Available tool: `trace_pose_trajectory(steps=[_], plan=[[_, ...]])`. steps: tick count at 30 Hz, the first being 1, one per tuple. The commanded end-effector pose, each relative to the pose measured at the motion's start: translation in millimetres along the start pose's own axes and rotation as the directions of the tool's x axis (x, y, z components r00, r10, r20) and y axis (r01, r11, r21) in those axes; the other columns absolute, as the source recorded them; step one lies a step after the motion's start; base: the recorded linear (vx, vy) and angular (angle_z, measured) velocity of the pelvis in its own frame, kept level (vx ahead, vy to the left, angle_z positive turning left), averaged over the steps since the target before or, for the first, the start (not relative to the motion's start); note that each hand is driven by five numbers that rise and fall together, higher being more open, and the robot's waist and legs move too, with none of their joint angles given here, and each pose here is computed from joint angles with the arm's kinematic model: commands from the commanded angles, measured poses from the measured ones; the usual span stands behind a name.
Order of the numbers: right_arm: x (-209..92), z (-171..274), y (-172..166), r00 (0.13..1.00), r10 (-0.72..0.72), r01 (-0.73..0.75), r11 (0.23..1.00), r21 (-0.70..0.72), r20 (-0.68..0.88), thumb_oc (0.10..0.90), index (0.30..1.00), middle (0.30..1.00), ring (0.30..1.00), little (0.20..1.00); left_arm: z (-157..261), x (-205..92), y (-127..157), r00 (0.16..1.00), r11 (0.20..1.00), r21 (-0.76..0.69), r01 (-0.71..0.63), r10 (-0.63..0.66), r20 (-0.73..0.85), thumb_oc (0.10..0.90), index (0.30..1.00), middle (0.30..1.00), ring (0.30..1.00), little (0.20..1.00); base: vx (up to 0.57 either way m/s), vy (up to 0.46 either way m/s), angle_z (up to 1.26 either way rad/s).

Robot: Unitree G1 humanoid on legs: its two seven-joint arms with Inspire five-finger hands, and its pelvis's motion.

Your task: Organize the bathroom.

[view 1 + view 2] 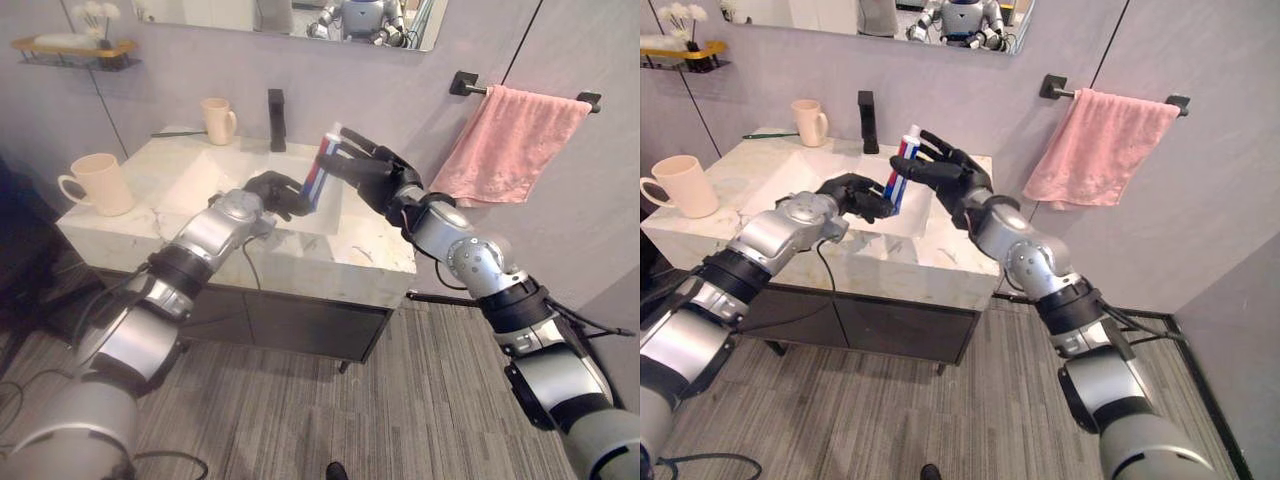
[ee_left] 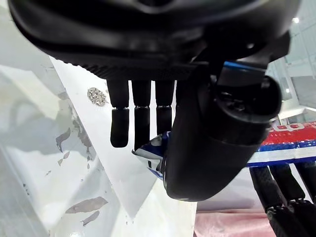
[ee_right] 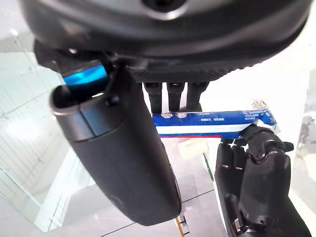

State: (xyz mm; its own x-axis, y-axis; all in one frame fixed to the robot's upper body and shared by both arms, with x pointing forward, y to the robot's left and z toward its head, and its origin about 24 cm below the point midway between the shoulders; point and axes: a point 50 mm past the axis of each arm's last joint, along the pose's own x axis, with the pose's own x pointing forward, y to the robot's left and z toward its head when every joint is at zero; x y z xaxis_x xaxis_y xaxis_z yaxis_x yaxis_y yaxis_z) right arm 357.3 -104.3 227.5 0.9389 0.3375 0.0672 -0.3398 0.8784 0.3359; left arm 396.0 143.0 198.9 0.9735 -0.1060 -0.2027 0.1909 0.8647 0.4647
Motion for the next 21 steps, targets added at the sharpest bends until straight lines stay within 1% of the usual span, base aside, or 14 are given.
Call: trace_pose_trajectory(steps=[1, 21], plan=[[8.7, 59.2, 19.9, 0.975, 0.053, -0.062, 0.998, 0.033, 0.216, 0.800, 0.900, 0.900, 0.900, 0.900, 100.9, -15.4, 20.9, 0.939, 0.994, 0.059, -0.097, 0.072, 0.336, 0.400, 0.300, 0.300, 0.300, 0.300, 0.00, 0.000, 0.00], [14.2, 64.6, 17.6, 0.975, 0.048, -0.056, 0.998, 0.033, 0.218, 0.800, 0.900, 0.900, 0.900, 0.900, 103.5, -15.0, 20.7, 0.940, 0.995, 0.069, -0.075, 0.047, 0.338, 0.400, 0.300, 0.300, 0.300, 0.300, 0.00, 0.000, 0.00]])
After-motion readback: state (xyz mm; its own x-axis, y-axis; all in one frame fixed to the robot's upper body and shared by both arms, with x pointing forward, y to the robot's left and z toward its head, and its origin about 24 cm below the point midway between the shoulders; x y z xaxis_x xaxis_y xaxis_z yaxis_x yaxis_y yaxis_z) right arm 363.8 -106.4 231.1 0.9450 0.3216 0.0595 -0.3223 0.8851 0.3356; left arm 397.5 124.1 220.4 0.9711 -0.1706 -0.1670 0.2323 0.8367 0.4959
